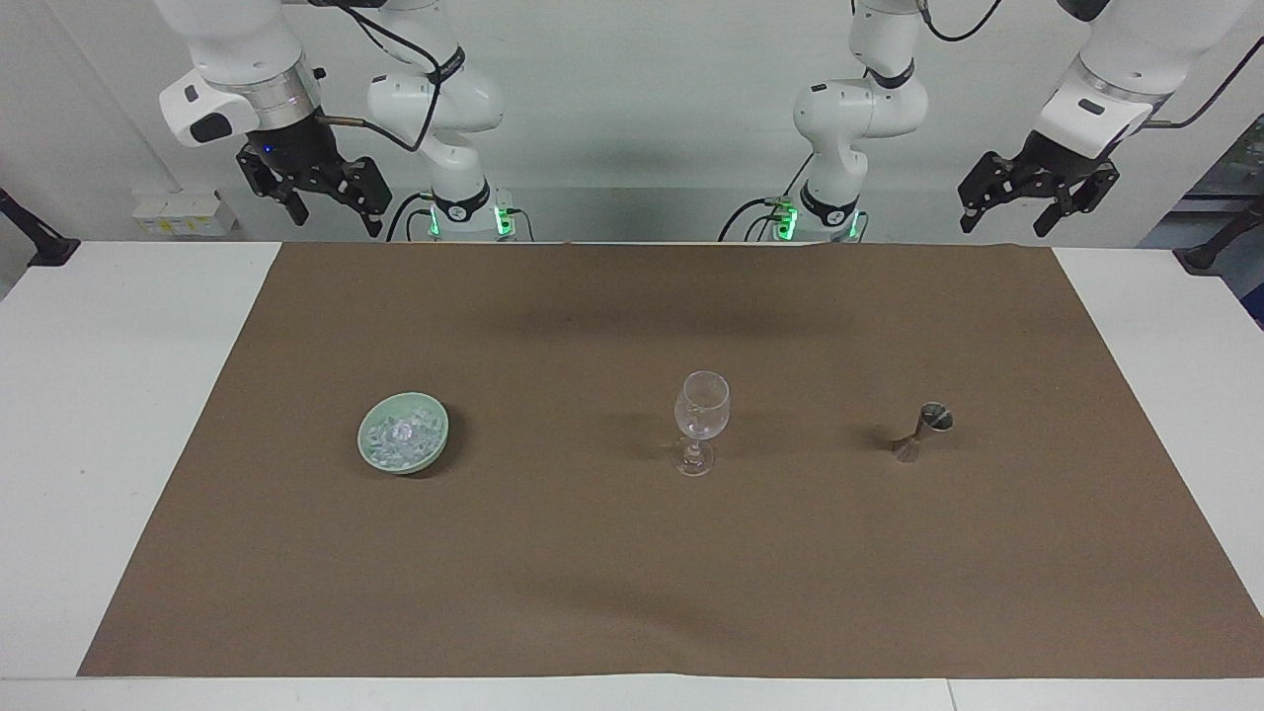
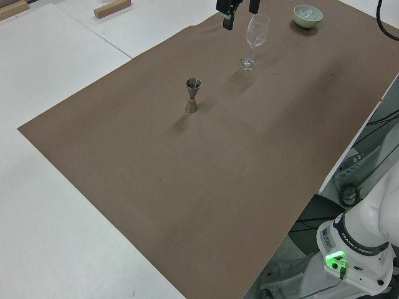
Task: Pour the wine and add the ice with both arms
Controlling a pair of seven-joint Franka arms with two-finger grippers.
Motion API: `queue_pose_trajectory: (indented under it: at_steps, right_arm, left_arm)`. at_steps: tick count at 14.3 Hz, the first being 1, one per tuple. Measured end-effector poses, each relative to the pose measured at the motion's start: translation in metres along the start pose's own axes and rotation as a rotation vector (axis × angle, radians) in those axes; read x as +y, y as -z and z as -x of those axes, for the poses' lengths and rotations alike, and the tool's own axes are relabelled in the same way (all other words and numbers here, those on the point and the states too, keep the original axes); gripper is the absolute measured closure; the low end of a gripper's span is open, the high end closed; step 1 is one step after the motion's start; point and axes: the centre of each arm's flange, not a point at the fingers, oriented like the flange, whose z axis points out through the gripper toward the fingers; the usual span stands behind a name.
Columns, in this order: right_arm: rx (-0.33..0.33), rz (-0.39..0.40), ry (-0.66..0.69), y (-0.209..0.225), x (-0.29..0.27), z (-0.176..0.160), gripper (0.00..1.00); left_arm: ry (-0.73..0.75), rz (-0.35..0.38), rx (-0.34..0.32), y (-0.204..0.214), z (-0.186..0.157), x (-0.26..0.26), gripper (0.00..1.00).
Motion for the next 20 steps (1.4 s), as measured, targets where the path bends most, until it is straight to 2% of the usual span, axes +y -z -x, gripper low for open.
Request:
queue_pose_trajectory:
  at_steps: [12, 20]
  right_arm:
    - [0.0, 0.0, 0.0, 0.0, 0.0, 0.0, 0.0]
    - [0.0, 0.0, 0.0, 0.0, 0.0, 0.0, 0.0]
  left_arm:
    - [-0.008, -0.001, 0.0, 0.001, 0.001, 0.004, 0.0]
    - [-0.049, -0.006, -0.002, 0.001, 0.001, 0.026, 0.0]
